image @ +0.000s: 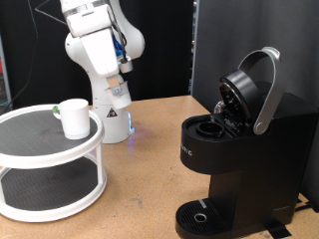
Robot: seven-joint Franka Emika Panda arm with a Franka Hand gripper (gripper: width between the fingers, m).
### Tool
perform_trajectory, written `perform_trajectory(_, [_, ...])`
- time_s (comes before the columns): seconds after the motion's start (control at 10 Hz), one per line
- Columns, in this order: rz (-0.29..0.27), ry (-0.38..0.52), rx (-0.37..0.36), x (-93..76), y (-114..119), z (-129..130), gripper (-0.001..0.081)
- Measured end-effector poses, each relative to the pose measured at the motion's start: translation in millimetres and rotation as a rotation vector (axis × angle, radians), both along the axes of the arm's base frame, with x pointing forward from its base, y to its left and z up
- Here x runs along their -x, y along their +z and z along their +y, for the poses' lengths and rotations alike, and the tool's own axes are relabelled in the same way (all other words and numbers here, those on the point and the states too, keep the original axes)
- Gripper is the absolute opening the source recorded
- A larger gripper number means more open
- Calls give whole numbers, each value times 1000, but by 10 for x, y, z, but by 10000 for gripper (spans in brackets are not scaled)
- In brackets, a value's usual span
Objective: Make a cup of coffee with the keurig machine
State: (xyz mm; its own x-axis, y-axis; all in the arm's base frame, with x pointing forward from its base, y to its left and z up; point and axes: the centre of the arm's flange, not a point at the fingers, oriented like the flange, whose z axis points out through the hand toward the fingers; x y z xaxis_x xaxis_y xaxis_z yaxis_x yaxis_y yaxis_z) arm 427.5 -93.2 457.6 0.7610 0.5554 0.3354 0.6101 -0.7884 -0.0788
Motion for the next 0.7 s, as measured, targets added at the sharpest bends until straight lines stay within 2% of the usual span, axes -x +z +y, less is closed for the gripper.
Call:
perform_trajectory(0.2, [-8, 45, -12, -66, 43, 204, 454])
perform_trajectory(0.6, [48, 200, -26, -304, 300, 686, 454])
perform_trajectory(0.7, [37, 164, -18, -400, 358, 779, 454])
